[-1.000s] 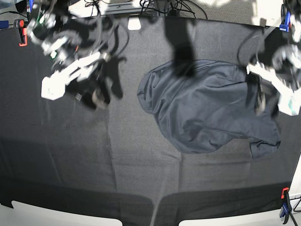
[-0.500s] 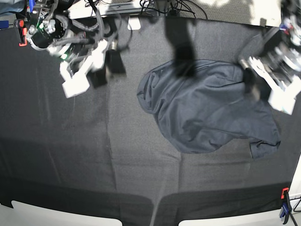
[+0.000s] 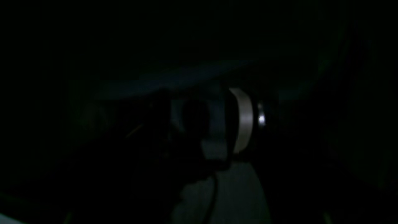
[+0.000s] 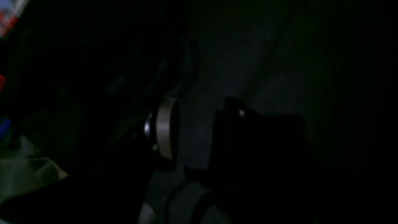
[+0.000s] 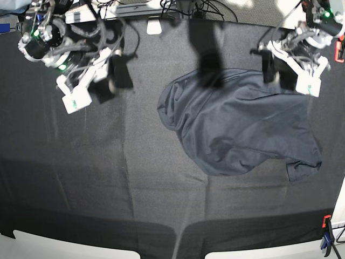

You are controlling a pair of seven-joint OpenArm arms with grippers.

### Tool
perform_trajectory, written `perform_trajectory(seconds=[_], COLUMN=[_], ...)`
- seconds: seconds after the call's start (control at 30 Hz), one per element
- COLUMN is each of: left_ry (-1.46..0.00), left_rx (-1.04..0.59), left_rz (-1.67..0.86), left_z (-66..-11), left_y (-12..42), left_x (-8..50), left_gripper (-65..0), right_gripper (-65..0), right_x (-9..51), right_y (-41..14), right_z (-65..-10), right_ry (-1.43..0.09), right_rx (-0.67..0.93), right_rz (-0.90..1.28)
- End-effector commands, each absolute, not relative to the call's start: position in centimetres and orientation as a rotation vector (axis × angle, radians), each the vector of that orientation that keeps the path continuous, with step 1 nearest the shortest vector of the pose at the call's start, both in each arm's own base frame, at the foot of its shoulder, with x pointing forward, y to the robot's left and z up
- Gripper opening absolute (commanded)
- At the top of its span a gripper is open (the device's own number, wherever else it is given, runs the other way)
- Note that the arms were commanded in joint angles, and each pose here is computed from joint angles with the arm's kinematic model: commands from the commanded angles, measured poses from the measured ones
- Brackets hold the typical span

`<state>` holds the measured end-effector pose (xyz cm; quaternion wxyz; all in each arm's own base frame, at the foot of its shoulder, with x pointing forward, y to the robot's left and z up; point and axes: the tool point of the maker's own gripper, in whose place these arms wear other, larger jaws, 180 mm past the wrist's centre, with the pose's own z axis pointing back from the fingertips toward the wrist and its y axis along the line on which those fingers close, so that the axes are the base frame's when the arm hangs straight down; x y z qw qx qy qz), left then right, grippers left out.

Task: Layout the t-shirt on the table in an organized manner, then fold the t-shirt properly
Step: 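Grasp the edge of the grey t-shirt with the right gripper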

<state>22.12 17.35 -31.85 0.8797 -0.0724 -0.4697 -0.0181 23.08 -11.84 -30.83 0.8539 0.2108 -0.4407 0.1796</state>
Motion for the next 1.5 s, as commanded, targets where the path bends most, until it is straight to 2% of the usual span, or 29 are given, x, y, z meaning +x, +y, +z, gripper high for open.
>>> perform_trajectory(seconds=[0.0,0.1,0.43,0.53,0.67,0.8,0.93,1.1,1.47], left_ry=[-1.019,-1.022,-1.070,-1.096,-1.098,-1.108,-1.107,-1.108,-1.112], left_rx=[-0.122,-0.060,0.092,0.130,0.047,-0.055,-0.057,-0.057,-0.057], left_rz=[-0.040,-0.057,-0.168,-0.199,-0.193,-0.175,-0.174,-0.174,-0.175], left_z=[-30.9,-30.8,-27.7,-26.0,-25.2,-25.1,-25.1,-25.1,-25.0], left_y=[17.9,18.7,21.3,22.2,21.4,20.1,20.1,20.1,20.1], left_x=[22.5,23.0,27.3,28.9,29.7,29.6,29.5,29.6,29.6], left_gripper=[-38.1,-38.1,-38.1,-38.1,-38.1,-38.1,-38.1,-38.1,-38.1], right_gripper=[-41.4,-41.4,-41.4,-41.4,-41.4,-41.4,-41.4,-41.4,-41.4], right_x=[23.7,24.2,24.2,24.5,26.4,28.7,31.0,32.6,31.5], right_y=[-11.2,-10.9,-8.9,-8.5,-9.1,-9.1,-8.8,-8.2,-3.3], right_z=[-28.7,-27.4,-26.8,-27.0,-27.3,-27.3,-30.1,-34.8,-39.4], right_ry=[-1.022,-1.094,-1.129,-1.139,-1.178,-1.199,-1.135,-0.980,-0.786], right_rx=[0.485,0.523,0.621,0.606,0.521,0.522,0.535,0.555,0.672], right_rz=[0.398,0.377,0.290,0.266,0.233,0.170,0.116,0.096,0.164])
